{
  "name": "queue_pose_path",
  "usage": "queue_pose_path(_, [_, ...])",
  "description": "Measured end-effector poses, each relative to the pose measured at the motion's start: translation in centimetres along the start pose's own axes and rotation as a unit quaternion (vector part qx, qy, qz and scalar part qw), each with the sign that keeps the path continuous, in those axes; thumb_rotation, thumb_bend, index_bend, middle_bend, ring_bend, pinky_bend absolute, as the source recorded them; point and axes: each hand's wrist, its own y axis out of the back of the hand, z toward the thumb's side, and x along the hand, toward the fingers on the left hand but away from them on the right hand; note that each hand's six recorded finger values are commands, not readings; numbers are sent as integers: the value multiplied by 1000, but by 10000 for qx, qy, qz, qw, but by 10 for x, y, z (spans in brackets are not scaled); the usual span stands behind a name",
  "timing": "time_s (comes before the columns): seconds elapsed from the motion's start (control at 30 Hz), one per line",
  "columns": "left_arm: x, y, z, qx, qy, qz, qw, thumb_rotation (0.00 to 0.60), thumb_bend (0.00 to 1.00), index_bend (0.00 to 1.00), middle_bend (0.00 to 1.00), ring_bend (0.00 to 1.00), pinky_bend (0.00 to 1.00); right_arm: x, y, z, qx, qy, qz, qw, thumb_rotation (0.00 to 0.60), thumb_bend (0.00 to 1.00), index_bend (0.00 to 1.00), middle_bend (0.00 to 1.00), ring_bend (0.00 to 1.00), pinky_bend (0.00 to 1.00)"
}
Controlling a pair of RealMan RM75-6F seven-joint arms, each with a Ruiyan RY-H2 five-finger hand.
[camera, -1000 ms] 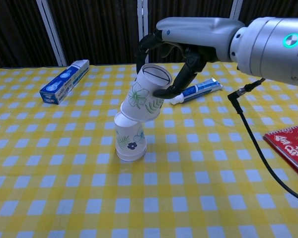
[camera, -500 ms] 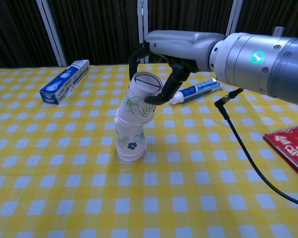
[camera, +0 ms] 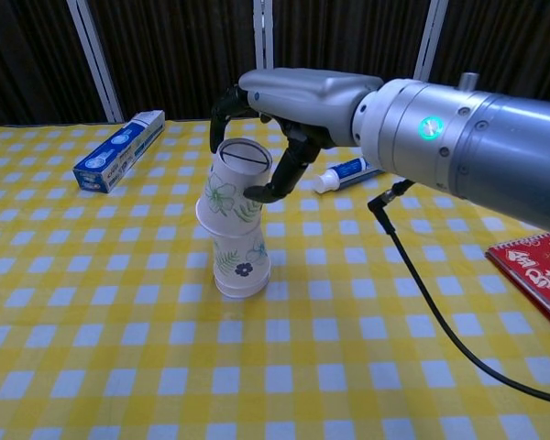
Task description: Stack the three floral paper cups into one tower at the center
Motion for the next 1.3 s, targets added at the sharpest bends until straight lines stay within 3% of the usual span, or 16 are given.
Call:
queue_pose_path(0.13, [0, 0, 0, -5, 0, -4, 10000, 600, 202, 42, 0, 0, 0, -3, 0, 1, 78, -19, -112, 9999, 600, 193, 163, 10, 0, 151])
queue_pose_path(0.63, [-1, 0, -1, 4, 15, -1, 10000, 600, 202, 42, 0, 0, 0, 9, 6, -14, 131, -193, -191, 9995, 600, 191, 157, 0, 0, 130])
queue_pose_path(0.93, [0, -2, -11, 192, 204, -2, 9996, 600, 193, 5, 0, 0, 0, 64, 17, -91, 326, -937, -499, 9938, 600, 171, 9, 0, 0, 3])
queue_pose_path(1.07, [1, -9, -17, 421, 342, -20, 9985, 600, 186, 0, 0, 0, 0, 118, 17, -152, 347, -1686, -664, 9828, 600, 163, 0, 0, 0, 0])
queue_pose_path(1.3, [-4, -15, -25, 649, 528, -4, 9965, 600, 177, 0, 0, 0, 0, 215, 13, -231, 455, -2615, -1001, 9589, 600, 158, 0, 0, 0, 0])
